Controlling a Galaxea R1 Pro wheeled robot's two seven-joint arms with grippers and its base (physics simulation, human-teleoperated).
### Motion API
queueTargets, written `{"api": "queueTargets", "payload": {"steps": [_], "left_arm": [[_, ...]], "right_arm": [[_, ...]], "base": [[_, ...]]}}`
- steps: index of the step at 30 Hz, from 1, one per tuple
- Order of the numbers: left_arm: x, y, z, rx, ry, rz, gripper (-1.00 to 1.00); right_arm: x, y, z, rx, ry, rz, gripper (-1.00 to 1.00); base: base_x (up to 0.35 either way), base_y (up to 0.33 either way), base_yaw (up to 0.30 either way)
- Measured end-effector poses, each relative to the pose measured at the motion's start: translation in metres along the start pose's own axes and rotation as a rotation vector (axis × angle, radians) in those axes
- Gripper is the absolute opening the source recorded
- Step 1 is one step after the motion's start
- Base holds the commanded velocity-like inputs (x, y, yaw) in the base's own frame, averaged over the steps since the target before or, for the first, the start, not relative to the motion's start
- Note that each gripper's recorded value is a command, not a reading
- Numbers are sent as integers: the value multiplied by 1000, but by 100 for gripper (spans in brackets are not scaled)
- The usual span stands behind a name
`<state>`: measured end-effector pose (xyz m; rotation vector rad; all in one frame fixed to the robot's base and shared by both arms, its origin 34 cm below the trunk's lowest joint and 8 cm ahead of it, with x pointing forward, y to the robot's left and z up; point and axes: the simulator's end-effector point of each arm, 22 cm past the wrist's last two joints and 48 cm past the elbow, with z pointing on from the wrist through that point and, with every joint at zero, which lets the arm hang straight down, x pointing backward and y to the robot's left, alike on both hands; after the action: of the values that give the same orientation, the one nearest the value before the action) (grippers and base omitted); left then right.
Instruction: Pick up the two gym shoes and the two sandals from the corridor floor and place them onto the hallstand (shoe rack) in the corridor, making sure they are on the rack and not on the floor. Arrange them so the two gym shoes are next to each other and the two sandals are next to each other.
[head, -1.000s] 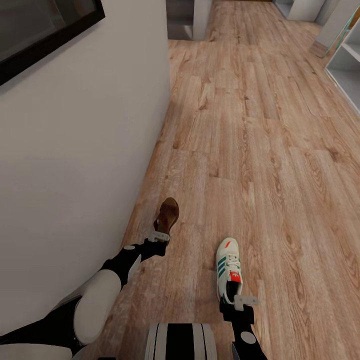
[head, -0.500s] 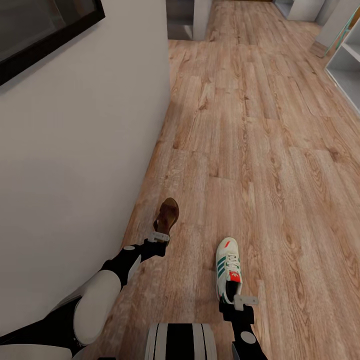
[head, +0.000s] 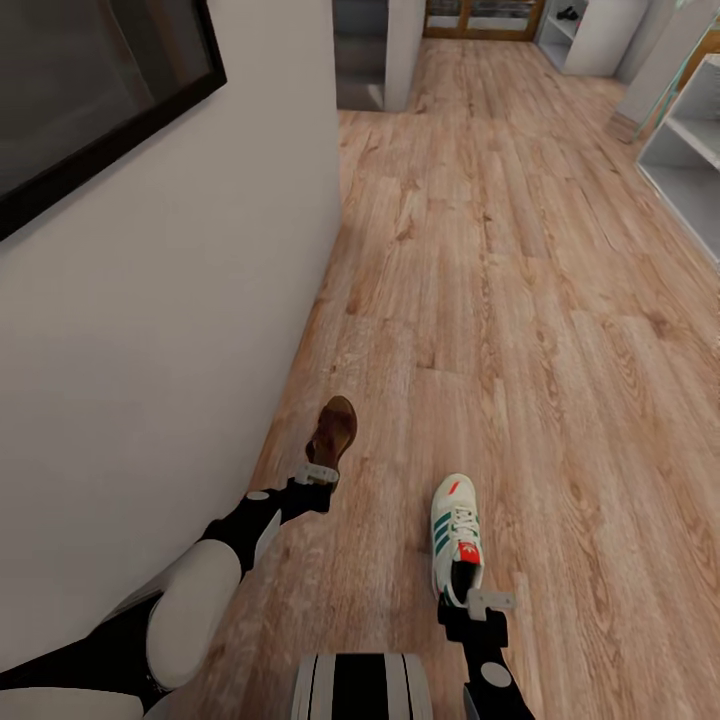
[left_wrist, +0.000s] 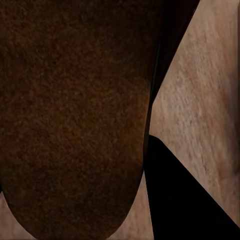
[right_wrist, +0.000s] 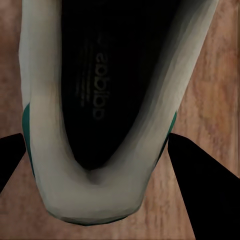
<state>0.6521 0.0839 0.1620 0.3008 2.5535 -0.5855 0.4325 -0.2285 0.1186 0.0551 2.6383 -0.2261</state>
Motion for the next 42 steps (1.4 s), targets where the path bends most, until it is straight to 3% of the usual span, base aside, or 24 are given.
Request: {"api": "queueTargets", "payload": {"steps": [11, 18, 32, 42], "left_arm": [[-25, -3, -16, -8, -37, 20, -100], [-61, 5, -31, -40, -100, 42, -100], [-104, -1, -61, -54, -170, 82, -100], [-118, 6, -69, -75, -202, 94, -100]], "right_arm": [[-21, 0, -7, -2, -42, 0, -100], [-38, -3, -12, 3, -74, 10, -100], [-79, -5, -27, 3, -175, 29, -100], [-84, -6, -29, 3, -186, 32, -100]], "base": [[0, 0, 0], [0, 0, -32], [0, 0, -181], [52, -27, -198]]}}
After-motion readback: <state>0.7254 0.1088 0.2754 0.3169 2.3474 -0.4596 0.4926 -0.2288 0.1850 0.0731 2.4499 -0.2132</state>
